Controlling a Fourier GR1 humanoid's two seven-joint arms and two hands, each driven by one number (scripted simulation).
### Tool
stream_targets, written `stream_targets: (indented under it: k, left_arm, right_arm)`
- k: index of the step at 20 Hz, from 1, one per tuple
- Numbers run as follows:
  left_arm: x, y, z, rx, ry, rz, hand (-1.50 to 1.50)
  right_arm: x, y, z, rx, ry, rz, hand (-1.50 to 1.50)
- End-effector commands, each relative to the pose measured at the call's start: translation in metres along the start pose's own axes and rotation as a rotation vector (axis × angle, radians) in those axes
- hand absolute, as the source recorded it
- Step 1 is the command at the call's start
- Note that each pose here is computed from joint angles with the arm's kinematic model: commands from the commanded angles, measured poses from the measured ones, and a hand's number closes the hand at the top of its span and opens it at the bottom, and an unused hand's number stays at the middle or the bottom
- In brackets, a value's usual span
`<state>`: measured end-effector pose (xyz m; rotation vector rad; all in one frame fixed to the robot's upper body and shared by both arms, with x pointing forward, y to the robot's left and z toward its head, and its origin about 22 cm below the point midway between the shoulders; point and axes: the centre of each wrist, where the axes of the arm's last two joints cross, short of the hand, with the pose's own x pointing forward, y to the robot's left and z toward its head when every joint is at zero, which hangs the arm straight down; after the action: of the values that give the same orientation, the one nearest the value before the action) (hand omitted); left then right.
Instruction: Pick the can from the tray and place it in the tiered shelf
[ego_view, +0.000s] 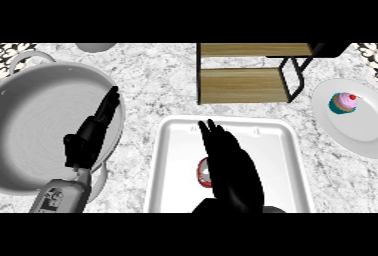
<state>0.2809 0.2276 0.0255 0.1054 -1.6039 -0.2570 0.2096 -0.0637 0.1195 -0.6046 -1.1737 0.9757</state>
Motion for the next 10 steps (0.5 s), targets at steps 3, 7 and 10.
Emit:
stream_targets:
  k: [3, 7, 10]
  left_arm:
    - [-0.012, -0.012, -0.005, 0.014, 0.025, -0.004, 0.0]
    - [-0.012, 0.003, 0.004, 0.003, 0.04, -0.011, 0.0]
    - [-0.012, 0.004, 0.007, -0.017, 0.039, -0.001, 0.0]
  right_arm:
    - [-0.002, 0.005, 0.0, -0.001, 0.116, 0.046, -1.5]
    - [-0.013, 0.017, -0.011, 0.004, 0.133, 0.055, -1.5]
    - [-0.016, 0.019, -0.028, 0.03, 0.15, 0.052, -1.5]
